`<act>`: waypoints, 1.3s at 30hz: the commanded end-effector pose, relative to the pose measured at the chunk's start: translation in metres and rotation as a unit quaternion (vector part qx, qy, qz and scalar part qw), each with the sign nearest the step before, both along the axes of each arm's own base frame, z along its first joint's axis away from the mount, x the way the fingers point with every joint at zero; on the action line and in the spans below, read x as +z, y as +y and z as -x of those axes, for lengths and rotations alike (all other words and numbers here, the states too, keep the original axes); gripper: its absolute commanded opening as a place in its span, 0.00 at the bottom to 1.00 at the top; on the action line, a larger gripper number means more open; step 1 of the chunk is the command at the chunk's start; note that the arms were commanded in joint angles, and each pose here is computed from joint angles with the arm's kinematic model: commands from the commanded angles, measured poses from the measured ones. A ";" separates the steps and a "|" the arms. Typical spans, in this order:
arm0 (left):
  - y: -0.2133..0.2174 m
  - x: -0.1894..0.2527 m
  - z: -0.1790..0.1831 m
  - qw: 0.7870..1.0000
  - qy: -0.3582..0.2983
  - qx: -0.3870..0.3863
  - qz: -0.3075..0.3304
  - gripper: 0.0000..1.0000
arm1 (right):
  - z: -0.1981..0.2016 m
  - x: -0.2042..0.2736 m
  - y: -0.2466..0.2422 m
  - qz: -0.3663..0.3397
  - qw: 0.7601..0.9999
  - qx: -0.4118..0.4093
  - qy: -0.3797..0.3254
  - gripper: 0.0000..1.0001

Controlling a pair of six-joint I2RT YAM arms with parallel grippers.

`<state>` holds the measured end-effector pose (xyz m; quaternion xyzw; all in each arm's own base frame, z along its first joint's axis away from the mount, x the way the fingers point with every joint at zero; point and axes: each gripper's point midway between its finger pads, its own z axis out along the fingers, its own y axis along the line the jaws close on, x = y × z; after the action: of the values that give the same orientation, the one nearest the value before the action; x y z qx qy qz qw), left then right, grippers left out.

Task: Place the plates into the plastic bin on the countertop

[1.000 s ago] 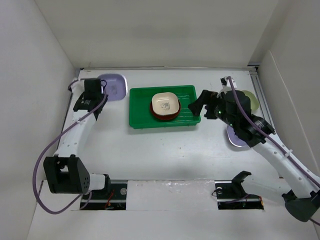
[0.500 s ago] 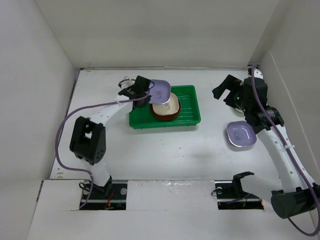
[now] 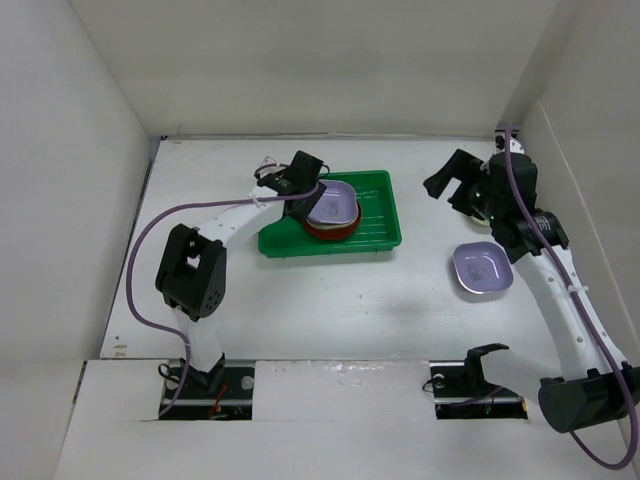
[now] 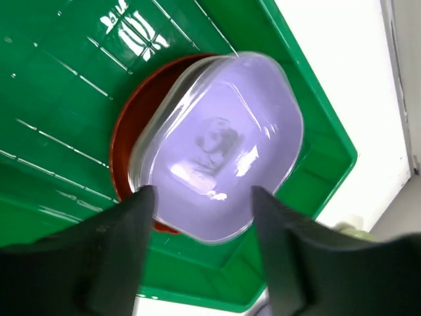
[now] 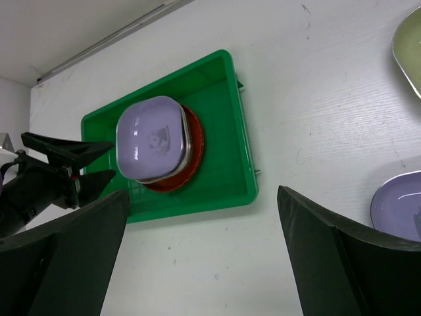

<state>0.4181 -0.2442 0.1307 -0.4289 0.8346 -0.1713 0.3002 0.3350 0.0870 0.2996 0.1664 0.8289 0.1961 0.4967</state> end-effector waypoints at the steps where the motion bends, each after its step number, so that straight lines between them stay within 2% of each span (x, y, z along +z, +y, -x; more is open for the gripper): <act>1: -0.005 0.040 0.002 0.999 -0.041 0.012 0.024 0.60 | -0.005 0.022 -0.004 -0.001 1.000 0.000 -0.030 1.00; 2: -0.005 0.043 0.005 0.999 -0.046 0.012 0.021 0.71 | -0.008 0.022 -0.005 -0.002 1.000 -0.001 -0.028 1.00; 5: -0.003 0.075 0.008 0.996 -0.079 0.002 0.033 0.79 | -0.018 0.020 -0.013 0.001 0.999 -0.017 -0.029 1.00; 7: -0.007 0.095 0.017 0.994 -0.102 -0.012 0.030 0.95 | -0.028 0.011 -0.035 0.014 0.998 -0.060 -0.018 1.00; 8: -0.006 0.121 0.023 0.991 -0.130 -0.019 0.033 1.00 | -0.034 -0.004 -0.044 0.021 0.997 -0.077 0.001 1.00; 12: -0.001 0.171 0.036 0.979 -0.189 -0.076 -0.005 1.00 | -0.061 -0.027 -0.088 0.024 0.988 -0.150 0.021 1.00; 13: 0.000 0.173 0.040 0.974 -0.195 -0.108 -0.033 1.00 | -0.065 -0.038 -0.095 0.029 0.986 -0.161 0.036 1.00; 14: 0.000 0.178 0.041 0.970 -0.204 -0.127 -0.044 1.00 | -0.074 -0.031 -0.106 0.031 0.983 -0.177 0.031 1.00; 16: 0.005 0.185 0.050 0.965 -0.207 -0.150 -0.062 1.00 | -0.092 -0.053 -0.111 0.042 0.979 -0.187 0.063 1.00; 18: 0.012 0.176 0.057 0.956 -0.202 -0.186 -0.103 1.00 | -0.108 -0.051 -0.125 0.056 0.974 -0.208 0.067 1.00; 20: 0.021 0.167 0.068 0.951 -0.191 -0.205 -0.130 1.00 | -0.125 -0.082 -0.136 0.076 0.967 -0.214 0.113 1.00; 21: 0.026 0.164 0.068 0.949 -0.188 -0.211 -0.135 1.00 | -0.130 -0.082 -0.144 0.077 0.964 -0.221 0.127 1.00; 24: 0.051 0.147 0.072 0.950 -0.170 -0.221 -0.142 1.00 | -0.142 -0.123 -0.147 0.088 0.960 -0.204 0.171 1.00; 30: 0.064 0.141 0.075 0.943 -0.169 -0.232 -0.165 1.00 | -0.159 -0.184 -0.154 0.098 0.948 -0.199 0.228 0.99; 35: 0.066 0.131 0.078 0.944 -0.163 -0.234 -0.167 1.00 | -0.169 -0.215 -0.146 0.099 0.945 -0.179 0.256 0.92; 39: 0.064 0.126 0.079 0.943 -0.163 -0.238 -0.164 1.00 | -0.171 -0.234 -0.138 0.109 0.939 -0.171 0.277 0.81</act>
<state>0.3406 -0.1792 0.2464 -0.1396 0.8773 -0.1536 0.4327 0.4906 -0.0585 0.0452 0.3137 0.9116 -0.0391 0.2626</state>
